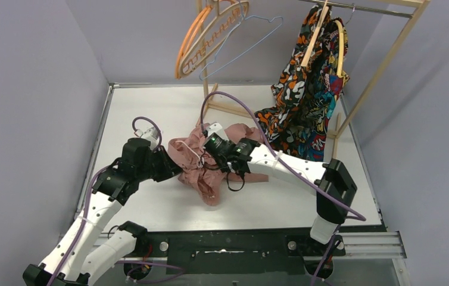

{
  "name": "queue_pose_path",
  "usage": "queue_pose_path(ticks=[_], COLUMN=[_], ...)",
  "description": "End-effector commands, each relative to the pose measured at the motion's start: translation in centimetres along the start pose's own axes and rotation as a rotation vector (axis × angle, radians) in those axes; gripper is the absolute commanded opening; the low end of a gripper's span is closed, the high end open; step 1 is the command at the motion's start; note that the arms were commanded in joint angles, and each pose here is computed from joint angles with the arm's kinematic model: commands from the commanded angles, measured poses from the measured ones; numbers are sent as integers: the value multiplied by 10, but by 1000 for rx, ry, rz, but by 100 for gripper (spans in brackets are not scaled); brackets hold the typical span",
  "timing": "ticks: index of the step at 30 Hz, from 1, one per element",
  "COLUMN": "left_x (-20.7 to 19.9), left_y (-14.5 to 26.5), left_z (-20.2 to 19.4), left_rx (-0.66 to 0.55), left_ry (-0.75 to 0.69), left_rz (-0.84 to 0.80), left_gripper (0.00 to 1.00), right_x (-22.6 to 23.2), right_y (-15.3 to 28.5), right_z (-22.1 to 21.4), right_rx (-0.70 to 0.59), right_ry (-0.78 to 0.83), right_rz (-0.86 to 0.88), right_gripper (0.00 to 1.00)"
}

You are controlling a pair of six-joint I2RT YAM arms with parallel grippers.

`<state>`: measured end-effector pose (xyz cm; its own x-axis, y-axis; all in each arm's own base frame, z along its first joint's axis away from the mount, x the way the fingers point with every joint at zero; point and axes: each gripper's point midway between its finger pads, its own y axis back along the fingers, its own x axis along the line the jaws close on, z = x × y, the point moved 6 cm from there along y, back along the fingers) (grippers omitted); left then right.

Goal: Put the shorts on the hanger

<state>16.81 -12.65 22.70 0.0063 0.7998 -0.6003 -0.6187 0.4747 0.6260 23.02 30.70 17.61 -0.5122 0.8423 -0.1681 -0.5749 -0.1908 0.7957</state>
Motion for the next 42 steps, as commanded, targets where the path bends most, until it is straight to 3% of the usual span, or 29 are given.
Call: queue_pose_path(ticks=[1, 5, 13, 19, 24, 28, 36, 42], left_x=[-12, -12, -50, -89, -106, -95, -34, -20], left_y=[9, 9, 26, 75, 99, 70, -16, -17], left_z=[10, 15, 46, 87, 104, 94, 40, 37], left_rx=[-31, -42, -83, -226, -241, -176, 49, 76], left_ry=[-33, -59, -91, -146, -197, -180, -86, -103], left_rz=[-47, -23, -115, -159, -145, -134, -23, 87], left_gripper=[0, 0, 0, 0, 0, 0, 0, 41], right_x=[-35, -56, -98, -129, -144, -136, -100, -76], right_y=[33, 52, 132, 224, 282, 267, 201, 156], right_z=[4, -11, -13, 6, 13, 3, -27, -46], right_rx=[-105, -132, -248, -460, -642, -630, -477, -395], right_ry=[-92, -153, -301, -435, -557, -567, -628, -658], right_rz=[-73, -126, -168, -72, 59, 100, 174, 221], right_gripper=[19, 0, 0, 0, 0, 0, 0, 0])
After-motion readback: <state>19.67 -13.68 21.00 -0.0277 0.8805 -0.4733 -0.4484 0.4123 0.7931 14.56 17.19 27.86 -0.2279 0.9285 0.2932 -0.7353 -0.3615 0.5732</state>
